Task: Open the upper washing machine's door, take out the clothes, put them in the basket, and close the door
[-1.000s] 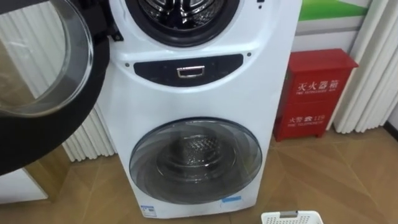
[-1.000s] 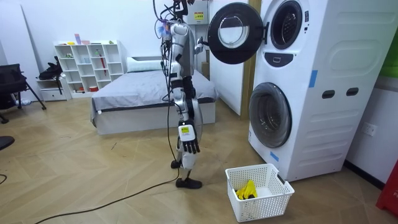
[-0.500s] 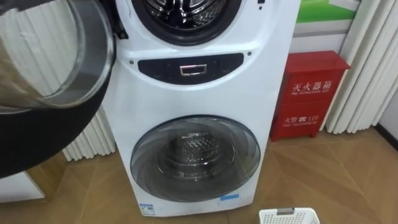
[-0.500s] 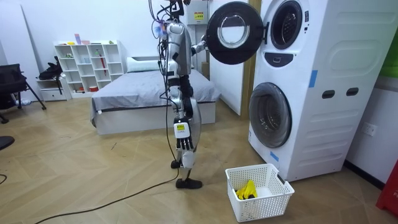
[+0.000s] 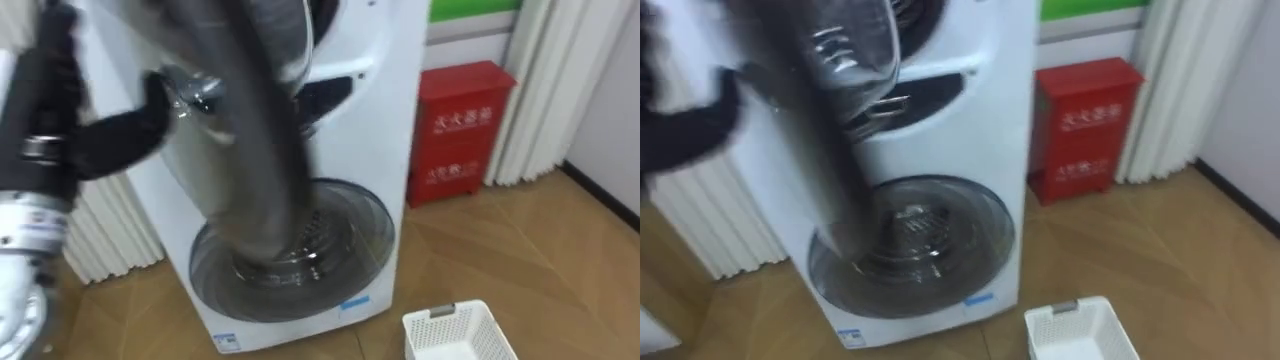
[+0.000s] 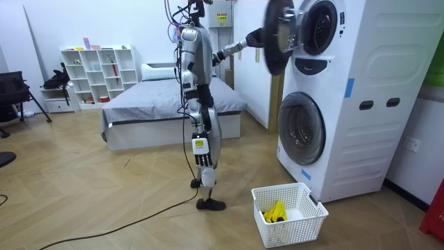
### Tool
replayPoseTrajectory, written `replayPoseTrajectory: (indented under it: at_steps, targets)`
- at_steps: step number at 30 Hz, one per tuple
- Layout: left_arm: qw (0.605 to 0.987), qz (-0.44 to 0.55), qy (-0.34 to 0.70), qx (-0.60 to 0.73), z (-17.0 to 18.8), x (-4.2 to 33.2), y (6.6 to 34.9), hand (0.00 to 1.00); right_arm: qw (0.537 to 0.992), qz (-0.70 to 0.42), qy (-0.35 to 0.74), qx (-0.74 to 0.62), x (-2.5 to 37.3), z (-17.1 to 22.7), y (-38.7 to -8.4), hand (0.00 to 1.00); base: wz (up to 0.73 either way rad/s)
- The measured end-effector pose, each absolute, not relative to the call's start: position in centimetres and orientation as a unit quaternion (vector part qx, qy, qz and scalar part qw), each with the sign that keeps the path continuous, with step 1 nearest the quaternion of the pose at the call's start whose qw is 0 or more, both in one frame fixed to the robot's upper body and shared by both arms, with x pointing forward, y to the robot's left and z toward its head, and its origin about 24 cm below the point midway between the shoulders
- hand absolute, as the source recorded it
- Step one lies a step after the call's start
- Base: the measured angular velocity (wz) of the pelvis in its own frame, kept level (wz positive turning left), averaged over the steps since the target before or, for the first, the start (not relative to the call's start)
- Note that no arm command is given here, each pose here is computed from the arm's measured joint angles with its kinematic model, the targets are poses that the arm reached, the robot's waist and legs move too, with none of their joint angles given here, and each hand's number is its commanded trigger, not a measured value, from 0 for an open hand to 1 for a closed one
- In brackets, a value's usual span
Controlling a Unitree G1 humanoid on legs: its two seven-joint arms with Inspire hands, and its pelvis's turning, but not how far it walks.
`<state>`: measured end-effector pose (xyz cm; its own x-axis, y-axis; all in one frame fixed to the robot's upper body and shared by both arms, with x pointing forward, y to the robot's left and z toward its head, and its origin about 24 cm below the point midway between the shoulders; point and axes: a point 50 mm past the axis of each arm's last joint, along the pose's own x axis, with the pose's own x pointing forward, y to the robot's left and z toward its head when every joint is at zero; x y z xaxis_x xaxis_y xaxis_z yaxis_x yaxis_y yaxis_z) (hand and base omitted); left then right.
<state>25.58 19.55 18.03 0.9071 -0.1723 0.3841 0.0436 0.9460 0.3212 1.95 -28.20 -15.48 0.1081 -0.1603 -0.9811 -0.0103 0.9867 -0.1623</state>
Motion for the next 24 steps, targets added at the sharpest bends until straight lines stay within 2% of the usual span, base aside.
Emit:
replayPoseTrajectory:
  at_steps: [5,12,16,18,20,21,23,24]
  targets:
    - [0.964,-0.155,-0.181,0.118,17.3,25.8,17.1,0.0,0.742,-0.03,0.664,-0.086,3.2,-15.6,-27.8,0.0,-0.08]
    - [0.966,-0.16,-0.168,0.112,17.1,26.3,16.8,0.0,0.742,-0.058,0.663,-0.087,3.1,-15.6,-28.0,0.0,-0.01]
    - [0.977,-0.143,-0.131,0.094,15.0,26.9,16.9,0.0,0.743,-0.06,0.659,-0.105,3.5,-15.6,-27.9,0.0,-0.11]
    - [0.985,-0.128,-0.083,0.084,12.2,26.7,17.4,0.0,0.743,-0.065,0.657,-0.106,3.5,-15.6,-27.8,0.0,-0.22]
    - [0.991,-0.092,0.033,0.089,5.4,25.4,18.3,0.0,0.745,-0.074,0.655,-0.106,3.6,-15.7,-27.6,0.0,-0.2]
    - [0.99,-0.081,0.073,0.09,3.4,24.7,18.5,0.0,0.746,-0.078,0.653,-0.103,3.6,-15.7,-27.4,0.0,-0.1]
    - [0.962,-0.045,0.251,0.1,-5.0,20.6,19.7,0.0,0.756,-0.116,0.642,-0.049,3.7,-16.1,-26.2,0.0,0.0]
    - [0.949,-0.032,0.295,0.105,-6.9,19.2,20.2,0.0,0.762,-0.124,0.635,-0.031,3.8,-16.2,-25.7,0.0,0.0]
